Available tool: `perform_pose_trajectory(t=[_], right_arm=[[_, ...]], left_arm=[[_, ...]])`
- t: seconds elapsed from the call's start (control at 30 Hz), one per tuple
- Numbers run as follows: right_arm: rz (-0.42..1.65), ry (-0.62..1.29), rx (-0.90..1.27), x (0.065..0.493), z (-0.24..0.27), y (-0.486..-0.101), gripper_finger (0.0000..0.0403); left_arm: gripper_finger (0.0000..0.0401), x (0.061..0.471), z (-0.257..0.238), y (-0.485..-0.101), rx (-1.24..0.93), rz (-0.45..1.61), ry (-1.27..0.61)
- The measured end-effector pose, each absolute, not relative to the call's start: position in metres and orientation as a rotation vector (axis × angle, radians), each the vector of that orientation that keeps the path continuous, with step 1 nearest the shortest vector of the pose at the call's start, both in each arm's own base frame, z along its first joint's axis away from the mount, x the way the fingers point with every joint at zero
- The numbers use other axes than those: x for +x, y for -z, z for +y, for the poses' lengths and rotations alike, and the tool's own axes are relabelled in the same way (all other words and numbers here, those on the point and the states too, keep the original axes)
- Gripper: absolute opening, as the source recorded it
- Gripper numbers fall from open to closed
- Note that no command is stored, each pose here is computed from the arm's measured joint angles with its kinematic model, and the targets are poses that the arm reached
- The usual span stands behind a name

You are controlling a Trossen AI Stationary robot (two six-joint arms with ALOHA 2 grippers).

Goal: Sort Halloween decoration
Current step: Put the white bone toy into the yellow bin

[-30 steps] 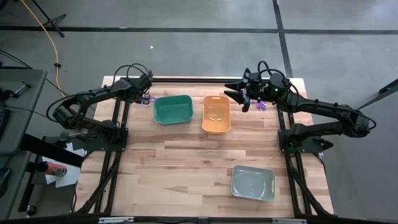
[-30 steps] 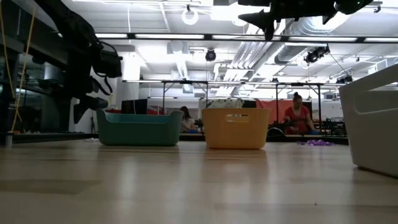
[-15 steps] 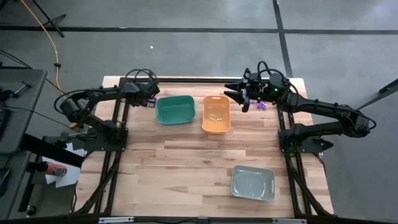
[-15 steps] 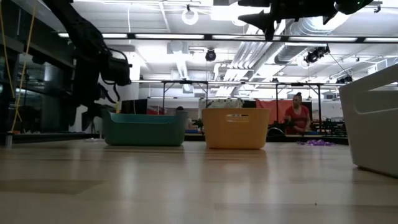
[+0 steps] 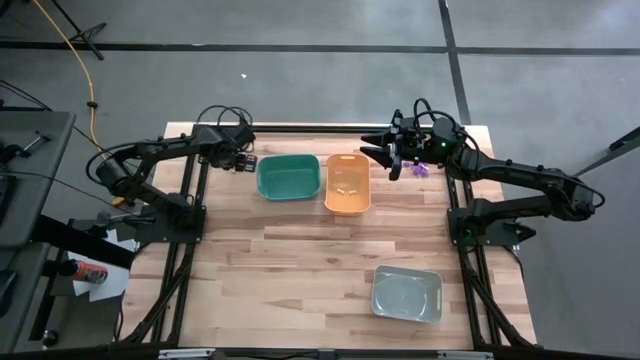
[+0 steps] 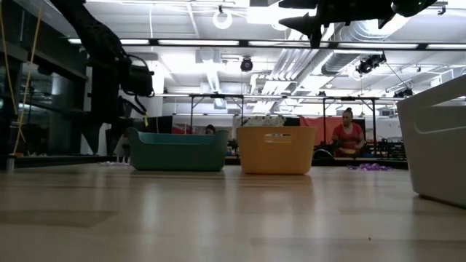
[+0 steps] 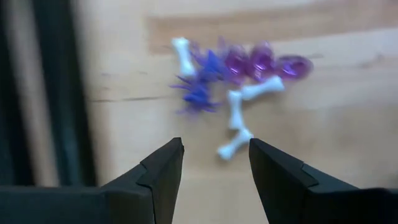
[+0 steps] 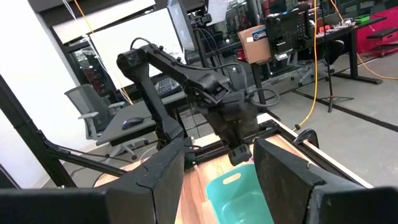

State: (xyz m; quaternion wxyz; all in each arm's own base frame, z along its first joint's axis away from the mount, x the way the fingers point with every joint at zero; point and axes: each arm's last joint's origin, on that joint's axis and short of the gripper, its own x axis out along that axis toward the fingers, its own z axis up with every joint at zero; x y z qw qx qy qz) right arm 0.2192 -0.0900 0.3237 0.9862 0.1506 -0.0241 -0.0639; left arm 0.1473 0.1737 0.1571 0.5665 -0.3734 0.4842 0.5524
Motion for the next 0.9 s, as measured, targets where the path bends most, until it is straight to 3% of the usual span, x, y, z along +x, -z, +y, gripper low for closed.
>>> perform_pose_trajectory(t=[0.13, 0.47, 0.9], right_arm=[[-0.048, 0.128, 0.303, 0.219, -0.09, -0.324, 0.0187], [-0.047, 0.129, 0.303, 0.219, -0.09, -0.324, 0.0187], [-0.041, 0.13, 0.308, 0.219, -0.09, -0.323, 0.0187]], left_arm=[[0.0174, 0.139, 0.183, -0.153, -0.961, 1.151, -1.202], [0.0168, 0.14, 0.185, -0.152, -0.931, 1.176, -1.079], [0.0133, 0.152, 0.183, -0.138, -0.857, 1.247, -1.114]])
